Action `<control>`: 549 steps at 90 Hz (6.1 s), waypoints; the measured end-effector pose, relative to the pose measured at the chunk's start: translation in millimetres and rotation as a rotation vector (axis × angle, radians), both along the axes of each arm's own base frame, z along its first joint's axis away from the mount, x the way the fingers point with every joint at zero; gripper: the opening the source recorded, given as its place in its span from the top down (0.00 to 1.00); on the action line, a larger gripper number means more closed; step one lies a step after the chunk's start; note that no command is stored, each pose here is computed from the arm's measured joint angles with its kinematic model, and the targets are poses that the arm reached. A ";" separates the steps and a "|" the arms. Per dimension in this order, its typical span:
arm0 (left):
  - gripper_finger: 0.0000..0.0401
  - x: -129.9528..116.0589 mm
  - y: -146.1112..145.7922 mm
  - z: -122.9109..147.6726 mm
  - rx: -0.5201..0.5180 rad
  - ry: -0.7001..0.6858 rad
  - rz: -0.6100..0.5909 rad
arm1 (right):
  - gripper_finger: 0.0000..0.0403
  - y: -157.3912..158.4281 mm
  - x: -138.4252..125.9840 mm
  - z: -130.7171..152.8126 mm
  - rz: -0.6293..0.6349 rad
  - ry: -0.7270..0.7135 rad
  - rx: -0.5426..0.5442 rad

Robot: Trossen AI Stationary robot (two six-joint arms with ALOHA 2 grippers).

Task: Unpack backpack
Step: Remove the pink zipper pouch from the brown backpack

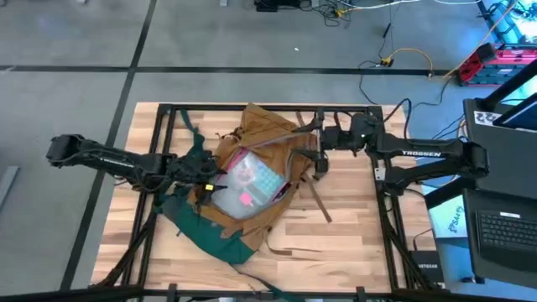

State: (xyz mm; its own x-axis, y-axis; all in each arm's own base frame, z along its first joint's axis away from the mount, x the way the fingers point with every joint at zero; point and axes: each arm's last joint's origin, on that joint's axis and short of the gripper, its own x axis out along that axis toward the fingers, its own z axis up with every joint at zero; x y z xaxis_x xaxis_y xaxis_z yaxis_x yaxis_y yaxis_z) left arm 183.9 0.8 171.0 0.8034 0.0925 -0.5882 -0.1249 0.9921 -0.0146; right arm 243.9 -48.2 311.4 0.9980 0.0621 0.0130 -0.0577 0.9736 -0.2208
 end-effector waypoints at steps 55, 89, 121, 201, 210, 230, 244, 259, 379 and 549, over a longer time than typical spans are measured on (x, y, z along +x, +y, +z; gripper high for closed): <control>0.41 13.0 19.2 -19.9 0.016 0.078 0.036 | 0.39 3.1 43.4 -56.0 0.039 0.203 0.029; 0.84 16.5 20.0 -17.4 0.045 0.048 0.010 | 0.39 3.1 46.8 -61.2 0.039 0.218 0.028; 1.00 24.0 19.9 6.3 0.094 -0.043 -0.033 | 0.39 3.1 46.8 -61.3 0.038 0.219 0.034; 0.69 23.7 -43.1 18.8 0.258 0.081 -0.408 | 0.39 0.7 52.4 -76.0 0.012 0.285 0.033; 0.57 26.5 -45.9 11.3 0.281 0.120 -0.349 | 0.39 0.3 54.4 -80.5 0.012 0.302 0.035; 0.39 35.0 -52.0 -10.2 0.239 0.211 -0.302 | 0.39 -0.2 56.7 -85.4 0.012 0.316 0.038; 0.32 38.9 -55.5 -21.8 0.211 0.257 -0.276 | 0.39 -0.4 58.2 -87.0 0.012 0.314 0.038; 0.31 38.9 -54.5 -22.8 0.263 0.265 -0.248 | 0.39 -0.4 58.2 -87.0 0.012 0.313 0.038; 0.90 43.7 -33.1 8.5 0.516 0.186 -0.028 | 0.39 -0.2 58.1 -86.8 0.009 0.315 0.069; 0.39 32.4 -93.0 27.7 0.177 0.203 -0.270 | 0.39 104.6 127.5 -146.8 -0.214 0.908 -0.379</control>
